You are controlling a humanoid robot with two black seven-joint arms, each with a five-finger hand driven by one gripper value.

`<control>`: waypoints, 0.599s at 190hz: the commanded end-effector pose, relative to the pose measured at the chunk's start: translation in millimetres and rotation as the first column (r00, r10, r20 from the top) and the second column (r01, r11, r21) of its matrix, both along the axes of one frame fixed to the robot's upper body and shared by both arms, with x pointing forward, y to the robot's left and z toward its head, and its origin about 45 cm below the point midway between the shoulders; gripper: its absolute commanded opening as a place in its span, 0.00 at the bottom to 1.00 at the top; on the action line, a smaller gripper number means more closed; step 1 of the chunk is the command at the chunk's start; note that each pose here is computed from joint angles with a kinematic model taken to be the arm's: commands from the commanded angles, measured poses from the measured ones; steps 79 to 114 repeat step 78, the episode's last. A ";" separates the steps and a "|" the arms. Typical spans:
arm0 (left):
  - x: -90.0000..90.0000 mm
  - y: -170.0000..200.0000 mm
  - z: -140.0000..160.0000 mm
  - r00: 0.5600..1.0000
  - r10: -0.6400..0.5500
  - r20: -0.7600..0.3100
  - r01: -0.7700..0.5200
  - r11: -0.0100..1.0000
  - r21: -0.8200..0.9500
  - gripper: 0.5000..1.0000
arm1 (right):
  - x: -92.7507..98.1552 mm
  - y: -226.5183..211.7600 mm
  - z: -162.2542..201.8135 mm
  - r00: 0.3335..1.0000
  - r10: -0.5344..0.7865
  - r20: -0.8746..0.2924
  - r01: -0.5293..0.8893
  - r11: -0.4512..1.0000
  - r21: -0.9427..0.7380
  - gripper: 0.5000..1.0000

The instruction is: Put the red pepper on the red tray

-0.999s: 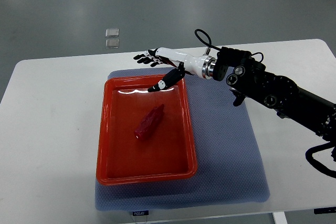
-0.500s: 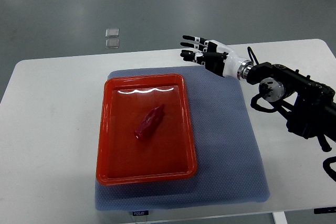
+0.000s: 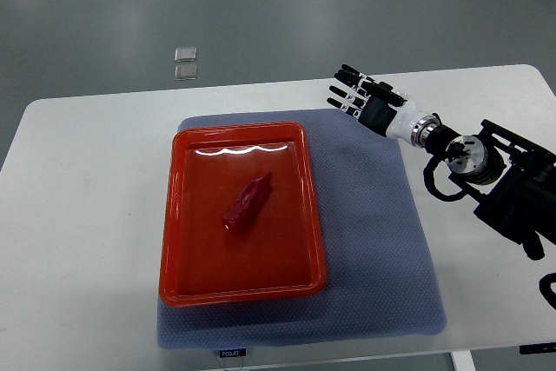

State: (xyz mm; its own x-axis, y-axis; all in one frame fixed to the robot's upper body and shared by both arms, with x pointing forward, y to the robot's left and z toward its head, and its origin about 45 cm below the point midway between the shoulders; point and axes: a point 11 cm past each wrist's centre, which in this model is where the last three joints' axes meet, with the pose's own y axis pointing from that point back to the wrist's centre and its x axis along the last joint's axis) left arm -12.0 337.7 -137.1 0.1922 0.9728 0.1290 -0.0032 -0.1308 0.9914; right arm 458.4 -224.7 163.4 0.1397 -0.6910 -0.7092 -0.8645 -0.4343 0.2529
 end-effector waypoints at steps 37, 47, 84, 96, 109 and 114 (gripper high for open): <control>0.0 0.0 0.0 1.000 0.000 0.000 0.000 1.000 0.000 1.00 | -6.5 -2.2 -7.2 1.000 0.014 0.002 -0.014 1.000 0.010 0.83; 0.0 0.0 0.0 1.000 0.000 0.000 0.000 1.000 0.000 1.00 | -7.9 -3.3 -7.8 1.000 0.021 0.007 -0.021 1.000 0.016 0.83; 0.0 0.0 0.0 1.000 0.000 0.000 0.000 1.000 0.000 1.00 | -9.1 -6.8 -4.0 0.998 0.042 0.036 -0.043 0.998 0.036 0.83; 0.0 0.0 0.0 1.000 0.000 0.000 0.000 1.000 0.000 1.00 | -9.1 -6.8 -4.0 0.998 0.042 0.036 -0.043 0.998 0.036 0.83; 0.0 0.0 0.0 1.000 0.000 0.000 0.000 1.000 0.000 1.00 | -9.1 -6.8 -4.0 0.998 0.042 0.036 -0.043 0.998 0.036 0.83; 0.0 0.0 0.0 1.000 0.000 0.000 0.000 1.000 0.000 1.00 | -9.1 -6.8 -4.0 0.998 0.042 0.036 -0.043 0.998 0.036 0.83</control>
